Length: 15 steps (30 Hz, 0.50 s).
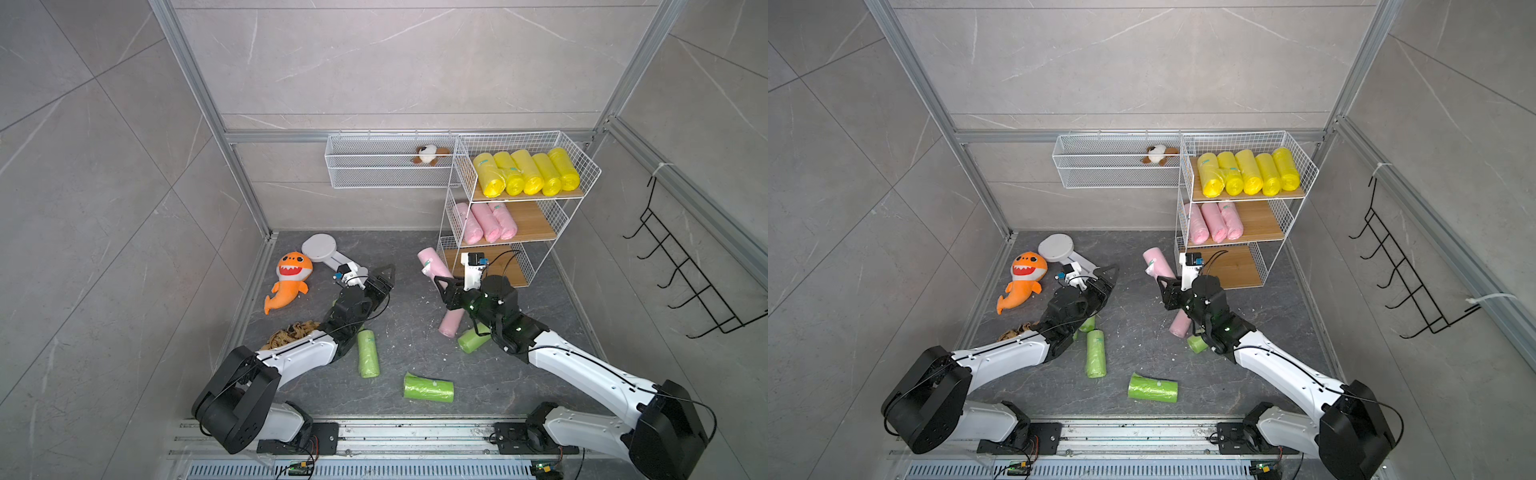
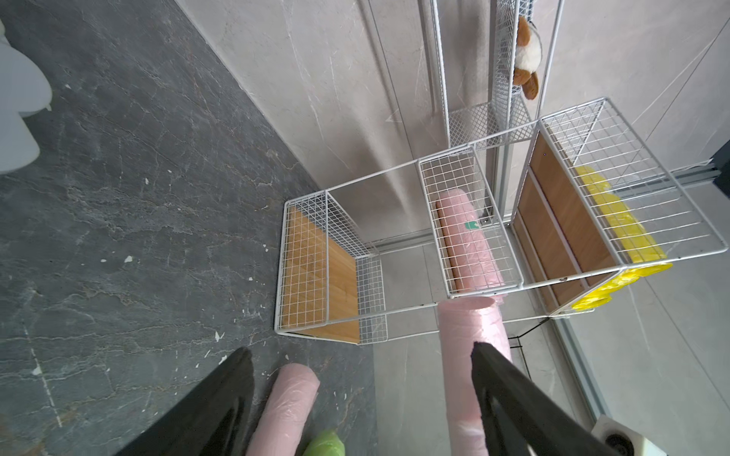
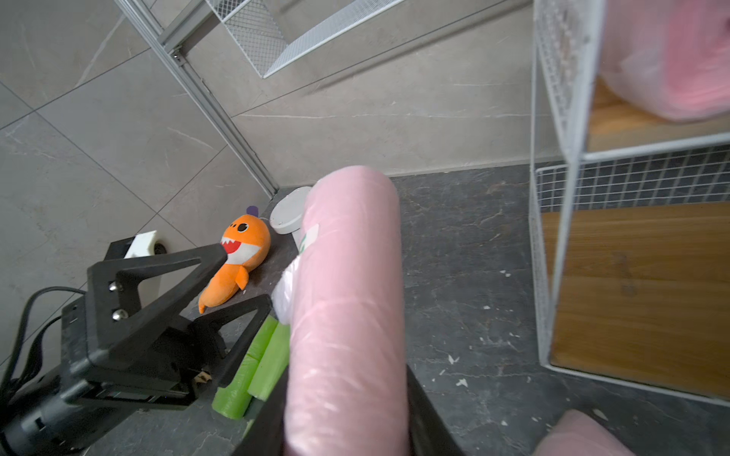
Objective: Sort the rolls of trash bags by color and place them on the shelf
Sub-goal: Place the roll of trash bags on the shelf.
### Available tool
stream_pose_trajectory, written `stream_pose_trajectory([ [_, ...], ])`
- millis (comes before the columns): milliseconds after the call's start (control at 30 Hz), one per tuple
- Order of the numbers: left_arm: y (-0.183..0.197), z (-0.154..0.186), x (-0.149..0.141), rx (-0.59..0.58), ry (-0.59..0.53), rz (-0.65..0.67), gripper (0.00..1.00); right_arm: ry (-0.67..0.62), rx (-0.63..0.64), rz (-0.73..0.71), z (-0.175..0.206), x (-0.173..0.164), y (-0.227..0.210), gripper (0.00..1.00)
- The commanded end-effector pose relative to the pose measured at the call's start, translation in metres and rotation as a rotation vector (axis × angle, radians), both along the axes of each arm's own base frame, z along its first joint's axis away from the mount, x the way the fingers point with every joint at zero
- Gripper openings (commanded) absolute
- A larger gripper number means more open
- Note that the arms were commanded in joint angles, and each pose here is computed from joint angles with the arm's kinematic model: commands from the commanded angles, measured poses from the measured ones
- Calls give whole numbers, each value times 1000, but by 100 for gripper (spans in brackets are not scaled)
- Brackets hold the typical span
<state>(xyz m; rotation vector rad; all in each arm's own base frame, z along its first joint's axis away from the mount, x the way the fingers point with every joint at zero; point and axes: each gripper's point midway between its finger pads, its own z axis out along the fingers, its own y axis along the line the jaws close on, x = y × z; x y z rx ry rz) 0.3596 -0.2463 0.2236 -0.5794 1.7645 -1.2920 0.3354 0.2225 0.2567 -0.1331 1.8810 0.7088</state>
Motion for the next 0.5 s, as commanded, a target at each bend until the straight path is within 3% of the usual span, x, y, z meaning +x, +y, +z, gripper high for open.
stream_pose_trajectory([
  [0, -6, 22, 1, 65, -86, -49, 89, -31, -29, 11, 24, -9, -15, 30],
  [200, -13, 30, 3, 175, -123, -94, 89, -13, -125, -74, 36, -20, -63, 30],
  [467, -22, 32, 5, 175, -122, -129, 88, -17, -255, -206, 75, -33, -127, 30],
])
